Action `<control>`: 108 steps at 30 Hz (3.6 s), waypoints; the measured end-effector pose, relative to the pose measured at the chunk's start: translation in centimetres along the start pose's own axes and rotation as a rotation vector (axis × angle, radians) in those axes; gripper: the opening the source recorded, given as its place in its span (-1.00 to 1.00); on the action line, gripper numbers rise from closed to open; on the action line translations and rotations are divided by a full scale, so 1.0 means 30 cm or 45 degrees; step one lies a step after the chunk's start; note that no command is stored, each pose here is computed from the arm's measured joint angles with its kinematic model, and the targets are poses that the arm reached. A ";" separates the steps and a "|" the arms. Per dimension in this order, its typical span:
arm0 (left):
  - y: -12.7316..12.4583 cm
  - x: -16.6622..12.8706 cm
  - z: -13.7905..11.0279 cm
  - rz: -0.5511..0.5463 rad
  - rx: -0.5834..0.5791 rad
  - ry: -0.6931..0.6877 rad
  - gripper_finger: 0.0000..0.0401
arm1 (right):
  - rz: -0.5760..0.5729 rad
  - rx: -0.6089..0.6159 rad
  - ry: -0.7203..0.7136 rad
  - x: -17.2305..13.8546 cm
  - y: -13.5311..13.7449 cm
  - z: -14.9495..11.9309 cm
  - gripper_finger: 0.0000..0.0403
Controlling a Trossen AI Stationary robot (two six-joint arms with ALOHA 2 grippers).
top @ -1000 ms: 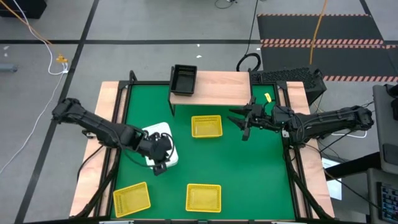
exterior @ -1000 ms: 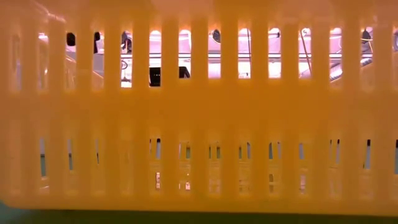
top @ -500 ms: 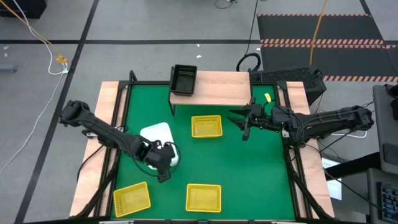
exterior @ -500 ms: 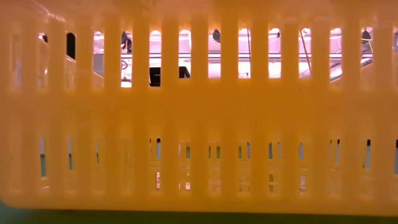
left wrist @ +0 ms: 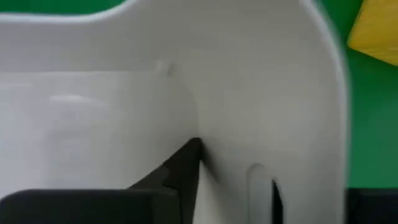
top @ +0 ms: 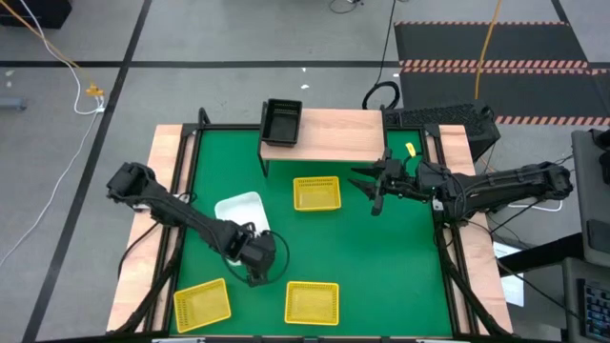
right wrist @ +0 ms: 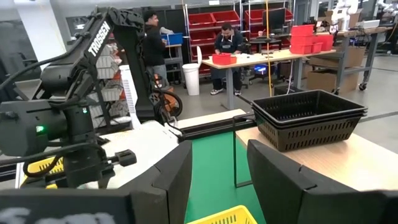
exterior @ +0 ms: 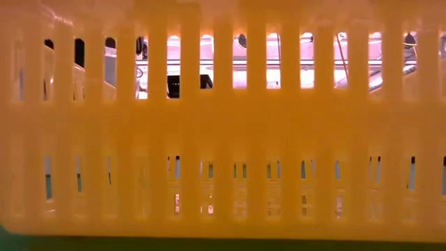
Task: Stack baskets on shelf by color
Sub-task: Put the stacked white bins on the shelf
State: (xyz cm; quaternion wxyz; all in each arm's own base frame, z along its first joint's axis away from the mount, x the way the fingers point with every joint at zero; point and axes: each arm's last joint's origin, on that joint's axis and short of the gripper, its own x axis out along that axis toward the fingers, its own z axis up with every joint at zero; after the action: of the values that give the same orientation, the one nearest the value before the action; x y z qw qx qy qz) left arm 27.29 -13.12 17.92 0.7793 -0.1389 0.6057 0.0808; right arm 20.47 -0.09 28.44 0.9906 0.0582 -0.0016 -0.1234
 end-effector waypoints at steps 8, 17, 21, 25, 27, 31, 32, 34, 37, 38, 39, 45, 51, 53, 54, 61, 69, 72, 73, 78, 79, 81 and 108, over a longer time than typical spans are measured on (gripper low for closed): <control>0.028 -0.072 -0.017 -0.022 0.015 0.011 -0.90 | 0.000 0.000 0.000 0.000 0.000 0.000 -0.26; 0.059 -0.336 -0.013 0.093 0.123 0.055 -0.94 | 0.000 0.001 -0.006 0.000 0.000 0.002 -0.26; 0.052 -0.518 0.027 0.151 0.188 -0.062 -0.94 | 0.001 0.002 -0.010 0.000 0.000 0.003 -0.26; 0.053 -0.672 0.091 0.118 0.318 -0.284 -0.94 | 0.002 0.002 -0.017 0.000 0.000 0.004 -0.26; 0.077 -0.737 0.122 0.138 0.358 -0.380 -0.94 | 0.002 0.002 -0.019 0.000 0.001 0.005 -0.26; 0.132 -0.815 0.214 0.230 0.458 -0.564 -0.94 | 0.002 0.002 -0.018 0.000 0.000 0.005 -0.26; 0.143 -0.827 0.242 0.246 0.489 -0.608 -0.94 | 0.001 0.002 -0.019 0.000 0.000 0.005 -0.26; 0.163 -0.851 0.302 0.281 0.573 -0.714 -0.94 | 0.002 0.001 -0.019 0.000 0.000 0.005 -0.26; 0.188 -0.873 0.401 0.323 0.740 -0.844 -0.94 | 0.002 -0.004 -0.019 0.000 0.000 0.005 -0.26; 0.198 -0.873 0.435 0.340 0.789 -0.863 -0.94 | 0.001 -0.007 -0.018 0.000 0.000 0.005 -0.26; 0.208 -0.876 0.466 0.355 0.838 -0.882 -0.94 | 0.002 -0.012 -0.018 0.000 0.000 0.005 -0.26; 0.329 -0.855 0.657 0.530 0.850 -0.889 -0.94 | 0.000 -0.041 -0.008 0.000 0.000 0.002 -0.26; 0.495 -0.735 0.813 0.446 0.856 -0.818 -0.94 | -0.002 -0.077 -0.001 -0.001 -0.001 0.001 -0.26; 0.552 -0.691 0.844 0.402 0.842 -0.779 -0.94 | -0.003 -0.102 -0.016 -0.008 -0.002 0.008 -0.26; 0.579 -0.671 0.856 0.384 0.830 -0.760 -0.94 | -0.007 -0.111 -0.029 -0.014 -0.003 0.014 -0.26; 0.669 -0.552 0.882 0.286 0.774 -0.587 -0.94 | -0.043 -0.117 -0.070 -0.070 -0.021 0.023 -0.26; 0.670 -0.492 0.872 0.240 0.790 -0.486 -0.92 | -0.098 -0.086 -0.134 -0.125 -0.043 0.017 -0.26; 0.671 -0.475 0.872 0.234 0.784 -0.476 -0.90 | -0.097 -0.079 -0.140 -0.131 -0.044 0.015 -0.26; 0.672 -0.470 0.873 0.234 0.783 -0.474 -0.91 | -0.097 -0.074 -0.142 -0.131 -0.044 0.016 -0.26; 0.674 -0.460 0.872 0.218 0.707 -0.472 -0.92 | -0.096 -0.066 -0.139 -0.130 -0.044 0.015 -0.26; 0.674 -0.460 0.874 0.217 0.693 -0.480 -0.90 | -0.096 -0.066 -0.139 -0.130 -0.044 0.015 -0.26; 0.674 -0.462 0.875 0.215 0.672 -0.486 -0.82 | -0.096 -0.066 -0.139 -0.130 -0.044 0.015 -0.26; 0.670 -0.482 0.844 0.243 0.619 -0.407 -0.82 | -0.096 -0.080 -0.138 -0.130 -0.044 0.015 -0.26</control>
State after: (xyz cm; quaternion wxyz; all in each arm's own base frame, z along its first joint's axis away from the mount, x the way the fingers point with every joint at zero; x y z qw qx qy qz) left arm 41.03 14.51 35.28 0.8641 0.1235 0.4871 0.0270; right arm 16.37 -0.47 28.77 0.9851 0.0202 -0.0490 -0.1637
